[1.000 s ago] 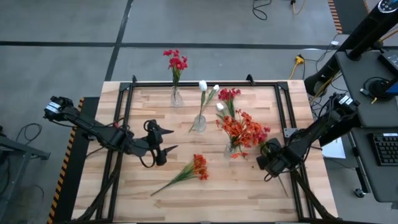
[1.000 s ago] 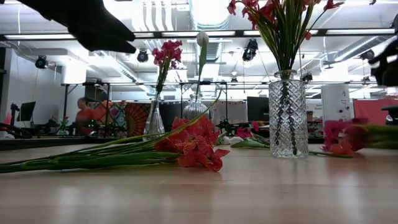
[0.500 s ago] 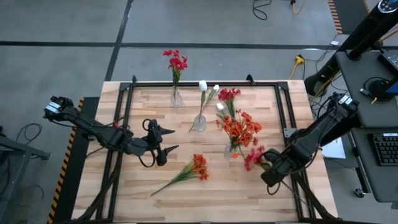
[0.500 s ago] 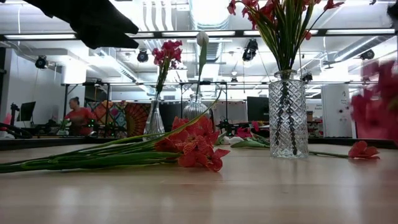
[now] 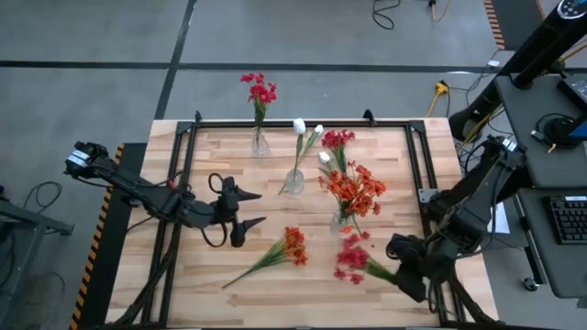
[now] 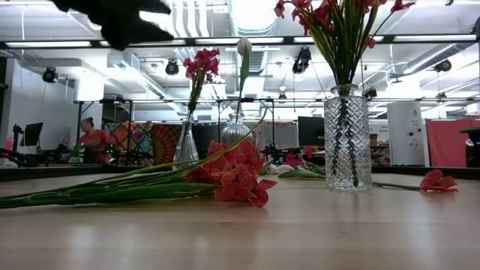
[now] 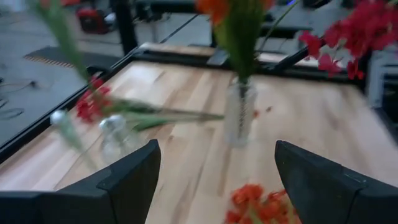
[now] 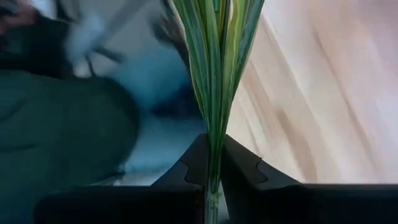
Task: Sort flowers into vase by color
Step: Put the middle right red sprig flower into the top left transparent glass vase
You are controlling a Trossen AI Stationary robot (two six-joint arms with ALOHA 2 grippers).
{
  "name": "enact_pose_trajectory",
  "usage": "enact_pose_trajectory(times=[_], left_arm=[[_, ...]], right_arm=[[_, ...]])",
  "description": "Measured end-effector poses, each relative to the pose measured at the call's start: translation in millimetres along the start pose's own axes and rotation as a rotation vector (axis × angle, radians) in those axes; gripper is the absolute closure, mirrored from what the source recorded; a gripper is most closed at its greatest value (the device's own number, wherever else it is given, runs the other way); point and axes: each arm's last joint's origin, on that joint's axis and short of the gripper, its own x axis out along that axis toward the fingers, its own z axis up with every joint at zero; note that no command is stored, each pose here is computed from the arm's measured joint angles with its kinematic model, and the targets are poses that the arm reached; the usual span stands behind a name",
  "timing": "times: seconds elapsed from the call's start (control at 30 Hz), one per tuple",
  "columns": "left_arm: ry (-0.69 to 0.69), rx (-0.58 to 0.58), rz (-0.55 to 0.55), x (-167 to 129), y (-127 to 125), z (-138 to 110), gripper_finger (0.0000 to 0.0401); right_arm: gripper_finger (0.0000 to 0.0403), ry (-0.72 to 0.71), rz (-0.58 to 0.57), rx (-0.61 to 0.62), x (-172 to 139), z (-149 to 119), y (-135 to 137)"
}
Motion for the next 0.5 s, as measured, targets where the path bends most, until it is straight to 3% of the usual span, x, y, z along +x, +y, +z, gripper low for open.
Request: enact_pose_trajectory(times=[0.1, 0.27, 0.5], left_arm=[[-0.064, 0.017, -0.101, -1.0, -5.1, 8.3, 0.0104], [-0.190, 0.055, -0.274, -6.2, -14.4, 21.6, 0.0104], [-0.291, 0.112, -0.297, 4.5, -28.8, 21.1, 0.0104]], right_arm=[[0.0381, -0.169, 0.038, -0.195, 0.2, 8.7, 7.0], [0.0381, -0.442, -0.002, -0.490, 8.9, 26.7, 19.3], [0.0381, -0.777, -0.012, -0.813, 35.7, 62.2, 47.1]])
